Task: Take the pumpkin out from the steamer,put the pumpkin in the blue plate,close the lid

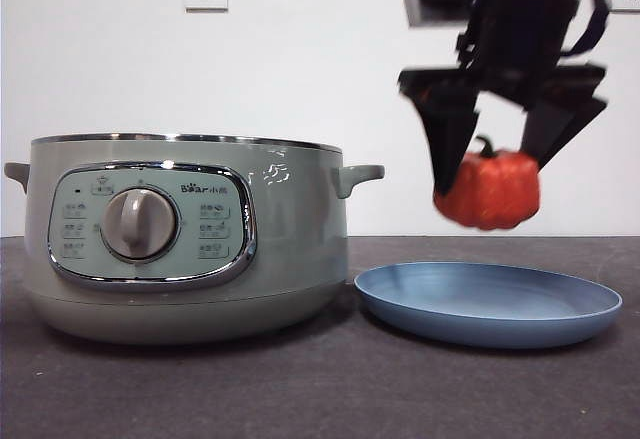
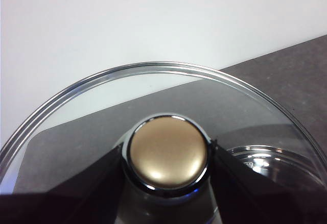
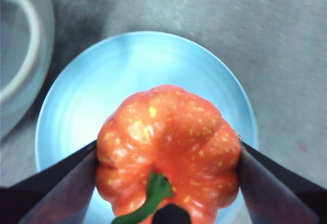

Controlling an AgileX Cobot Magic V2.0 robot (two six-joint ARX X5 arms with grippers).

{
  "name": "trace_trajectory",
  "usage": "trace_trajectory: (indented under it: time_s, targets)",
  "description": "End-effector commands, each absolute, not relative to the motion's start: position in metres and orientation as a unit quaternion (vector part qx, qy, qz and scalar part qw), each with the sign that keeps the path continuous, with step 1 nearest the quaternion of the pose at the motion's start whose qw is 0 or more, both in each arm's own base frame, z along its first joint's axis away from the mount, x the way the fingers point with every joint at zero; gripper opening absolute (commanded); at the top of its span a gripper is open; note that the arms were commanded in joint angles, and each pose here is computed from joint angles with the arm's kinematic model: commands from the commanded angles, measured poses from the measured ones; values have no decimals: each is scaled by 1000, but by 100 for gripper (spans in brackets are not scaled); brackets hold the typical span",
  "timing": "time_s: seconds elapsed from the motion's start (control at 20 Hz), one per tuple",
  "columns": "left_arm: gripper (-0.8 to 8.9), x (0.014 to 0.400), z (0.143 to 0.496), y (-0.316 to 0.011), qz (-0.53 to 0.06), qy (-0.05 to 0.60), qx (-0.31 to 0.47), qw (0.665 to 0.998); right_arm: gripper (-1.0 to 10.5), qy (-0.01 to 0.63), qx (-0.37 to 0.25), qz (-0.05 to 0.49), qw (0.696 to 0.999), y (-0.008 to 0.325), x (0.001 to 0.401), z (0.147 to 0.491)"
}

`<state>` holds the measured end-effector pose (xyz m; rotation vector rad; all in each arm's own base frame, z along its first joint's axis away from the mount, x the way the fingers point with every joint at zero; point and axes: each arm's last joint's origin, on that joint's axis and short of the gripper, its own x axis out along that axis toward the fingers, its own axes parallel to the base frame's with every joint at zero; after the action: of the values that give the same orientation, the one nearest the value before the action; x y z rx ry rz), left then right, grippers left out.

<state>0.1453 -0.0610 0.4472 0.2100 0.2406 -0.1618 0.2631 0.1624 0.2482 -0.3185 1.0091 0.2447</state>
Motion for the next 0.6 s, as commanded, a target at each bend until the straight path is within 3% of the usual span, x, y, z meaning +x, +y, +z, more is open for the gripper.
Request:
trace_trajectory:
  time_s: [0.05,0.3,0.5,0.6]
  targets:
    - [-9,141,458,-59,-76,84,89,990,2,498,-156,113,846,167,273,228]
    - [-9,141,458,-59,-76,84,89,990,8,537,-150,134,820,171,284,200]
    - [-8,140,458,-59,-76,86,90,989,244,552,-152,126,810,168,287,192]
    - [-9,140,458,-59,-76,86,90,989,295,558,-149,122,807,165,289,190]
